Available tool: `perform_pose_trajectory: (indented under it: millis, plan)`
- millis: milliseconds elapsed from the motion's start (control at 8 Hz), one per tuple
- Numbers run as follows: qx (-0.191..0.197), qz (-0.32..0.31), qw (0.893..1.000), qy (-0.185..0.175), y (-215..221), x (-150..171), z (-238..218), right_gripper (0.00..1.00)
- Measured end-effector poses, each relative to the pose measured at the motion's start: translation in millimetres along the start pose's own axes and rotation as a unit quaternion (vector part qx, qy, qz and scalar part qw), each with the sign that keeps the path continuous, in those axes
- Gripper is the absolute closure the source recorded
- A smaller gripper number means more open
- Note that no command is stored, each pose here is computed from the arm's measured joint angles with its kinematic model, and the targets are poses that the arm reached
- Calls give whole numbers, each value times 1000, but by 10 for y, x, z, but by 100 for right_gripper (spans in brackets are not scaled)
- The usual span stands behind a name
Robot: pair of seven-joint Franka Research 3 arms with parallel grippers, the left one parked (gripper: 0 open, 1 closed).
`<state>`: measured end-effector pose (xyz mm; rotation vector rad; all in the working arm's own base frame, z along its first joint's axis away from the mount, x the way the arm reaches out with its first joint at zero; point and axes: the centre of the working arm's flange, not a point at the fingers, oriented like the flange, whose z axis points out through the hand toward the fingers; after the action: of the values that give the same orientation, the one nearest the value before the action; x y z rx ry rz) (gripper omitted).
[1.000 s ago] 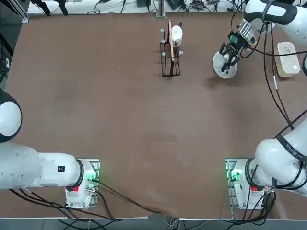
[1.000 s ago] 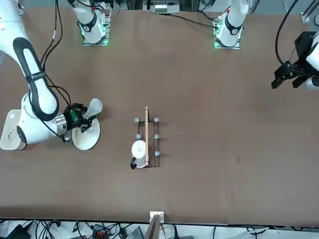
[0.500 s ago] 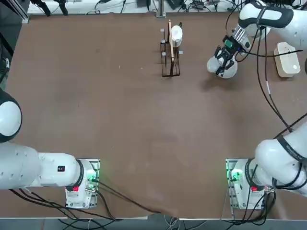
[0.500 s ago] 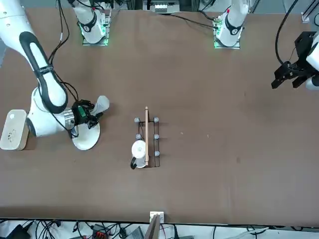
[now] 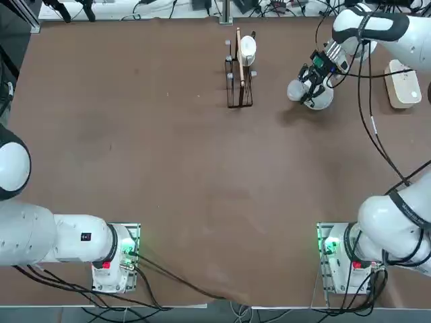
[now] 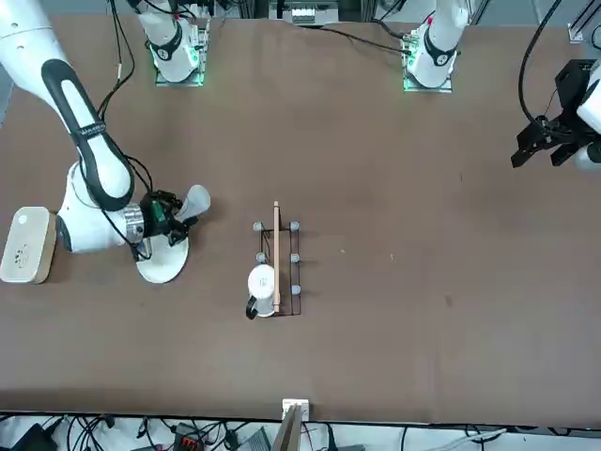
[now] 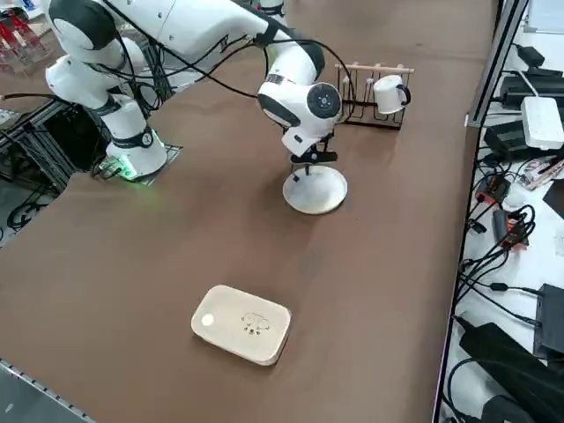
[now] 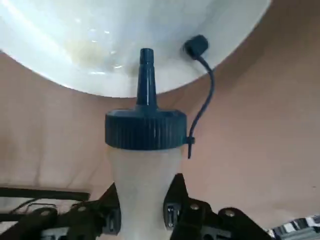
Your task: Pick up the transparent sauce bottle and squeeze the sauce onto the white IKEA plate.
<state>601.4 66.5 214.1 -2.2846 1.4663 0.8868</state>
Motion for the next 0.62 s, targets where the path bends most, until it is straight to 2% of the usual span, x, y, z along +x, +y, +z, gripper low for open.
perform_pose_trajectory:
  millis: [250, 625]
  plan:
    - [18, -1, 1000, 5, -64, -23, -16, 63]
    - [44, 8, 999, 16, -179, -24, -277, 63]
